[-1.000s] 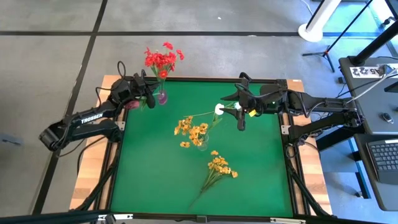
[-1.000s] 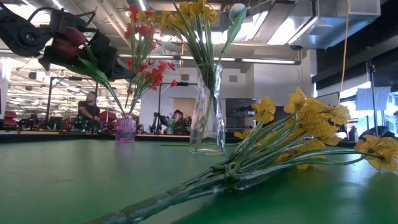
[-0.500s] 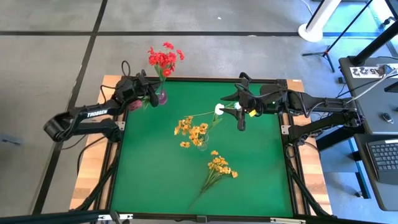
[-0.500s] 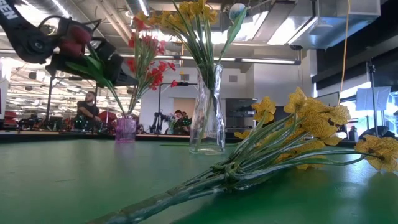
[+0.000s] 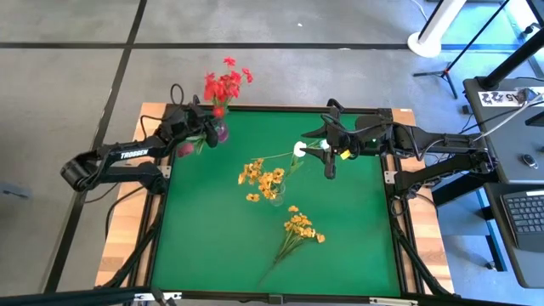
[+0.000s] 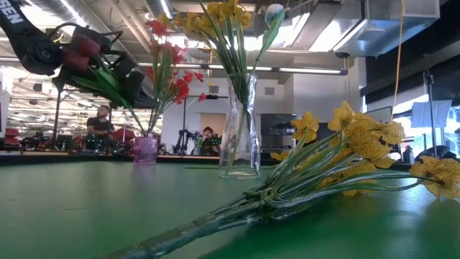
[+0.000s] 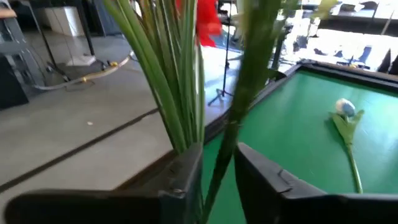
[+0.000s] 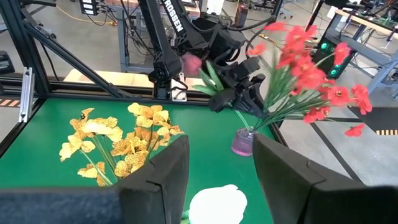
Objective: Sort flowers into vase by color
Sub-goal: Put the red flower into the violet vase
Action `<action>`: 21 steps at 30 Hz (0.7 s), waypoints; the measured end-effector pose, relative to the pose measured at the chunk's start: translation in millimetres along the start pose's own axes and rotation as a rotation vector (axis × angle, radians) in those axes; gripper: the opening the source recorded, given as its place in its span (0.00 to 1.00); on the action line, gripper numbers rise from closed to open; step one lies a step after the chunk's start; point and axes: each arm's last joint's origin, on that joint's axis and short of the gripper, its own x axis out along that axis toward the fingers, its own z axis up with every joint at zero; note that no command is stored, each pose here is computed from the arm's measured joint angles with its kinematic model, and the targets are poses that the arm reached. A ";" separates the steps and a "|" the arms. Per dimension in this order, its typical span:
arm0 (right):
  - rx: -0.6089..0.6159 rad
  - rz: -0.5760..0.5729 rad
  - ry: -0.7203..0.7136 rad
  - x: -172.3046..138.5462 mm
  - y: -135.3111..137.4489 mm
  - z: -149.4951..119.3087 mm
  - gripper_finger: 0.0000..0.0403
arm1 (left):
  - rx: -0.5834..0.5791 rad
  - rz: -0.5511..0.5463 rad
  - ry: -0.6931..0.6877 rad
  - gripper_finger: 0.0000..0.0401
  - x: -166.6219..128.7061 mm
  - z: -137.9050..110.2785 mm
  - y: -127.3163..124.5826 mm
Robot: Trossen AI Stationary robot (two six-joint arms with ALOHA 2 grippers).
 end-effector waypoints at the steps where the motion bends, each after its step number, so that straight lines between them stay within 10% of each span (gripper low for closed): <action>1: 0.002 0.000 0.000 0.0 0.0 0.0 0.43 | -0.003 -0.004 0.010 0.25 0.1 -1.0 -0.7; 11: 0.017 0.000 0.000 0.0 0.0 0.0 0.43 | -0.031 0.038 0.020 0.49 -2.5 0.3 -5.2; 21: 0.017 0.000 0.000 0.0 0.0 0.0 0.43 | -0.048 0.054 -0.019 0.53 -19.5 12.0 -6.9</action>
